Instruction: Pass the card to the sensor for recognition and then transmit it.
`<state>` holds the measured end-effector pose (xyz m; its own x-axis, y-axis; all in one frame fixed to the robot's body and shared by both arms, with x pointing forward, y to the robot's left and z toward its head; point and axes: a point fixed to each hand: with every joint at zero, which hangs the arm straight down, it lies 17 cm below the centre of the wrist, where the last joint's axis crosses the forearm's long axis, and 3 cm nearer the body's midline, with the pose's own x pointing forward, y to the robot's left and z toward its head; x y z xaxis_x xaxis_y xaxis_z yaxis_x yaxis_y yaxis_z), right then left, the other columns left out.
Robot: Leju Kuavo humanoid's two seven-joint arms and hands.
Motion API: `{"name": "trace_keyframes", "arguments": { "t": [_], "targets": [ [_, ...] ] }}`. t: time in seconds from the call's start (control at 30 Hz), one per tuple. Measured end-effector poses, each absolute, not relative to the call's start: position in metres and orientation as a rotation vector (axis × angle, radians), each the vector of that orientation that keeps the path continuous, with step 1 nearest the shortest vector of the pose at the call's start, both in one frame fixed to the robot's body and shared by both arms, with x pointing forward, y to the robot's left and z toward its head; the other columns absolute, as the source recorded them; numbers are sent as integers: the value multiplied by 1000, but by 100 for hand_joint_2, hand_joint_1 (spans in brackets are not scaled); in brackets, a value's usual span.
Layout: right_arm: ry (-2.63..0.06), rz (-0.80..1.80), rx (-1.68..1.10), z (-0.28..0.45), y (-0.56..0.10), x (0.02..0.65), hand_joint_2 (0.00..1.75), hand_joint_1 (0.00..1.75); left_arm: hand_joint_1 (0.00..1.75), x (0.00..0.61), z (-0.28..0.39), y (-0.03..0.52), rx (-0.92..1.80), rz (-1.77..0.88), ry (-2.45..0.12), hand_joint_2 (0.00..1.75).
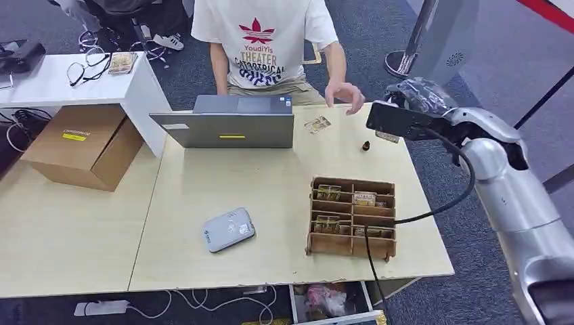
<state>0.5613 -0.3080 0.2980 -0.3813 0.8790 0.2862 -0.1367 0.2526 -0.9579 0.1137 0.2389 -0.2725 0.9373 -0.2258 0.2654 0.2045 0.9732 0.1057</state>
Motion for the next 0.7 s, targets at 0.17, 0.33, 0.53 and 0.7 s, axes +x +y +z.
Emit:
{"name": "trace_keyframes", "arguments": {
  "t": [0.17,0.33,0.53,0.7],
  "targets": [
    [-1536,1301,-692,299,-299,580,175,171,0,119,-271,237,73,-225,-281,0],
    [-1513,1281,-646,288,-279,597,175,173,0,122,-271,233,71,-241,-278,0],
    [-1471,1262,-592,269,-261,612,175,175,0,124,-270,230,69,-257,-280,0],
    [-1447,1241,-564,248,-254,617,175,175,0,123,-270,229,70,-263,-272,0]
  ]
}}
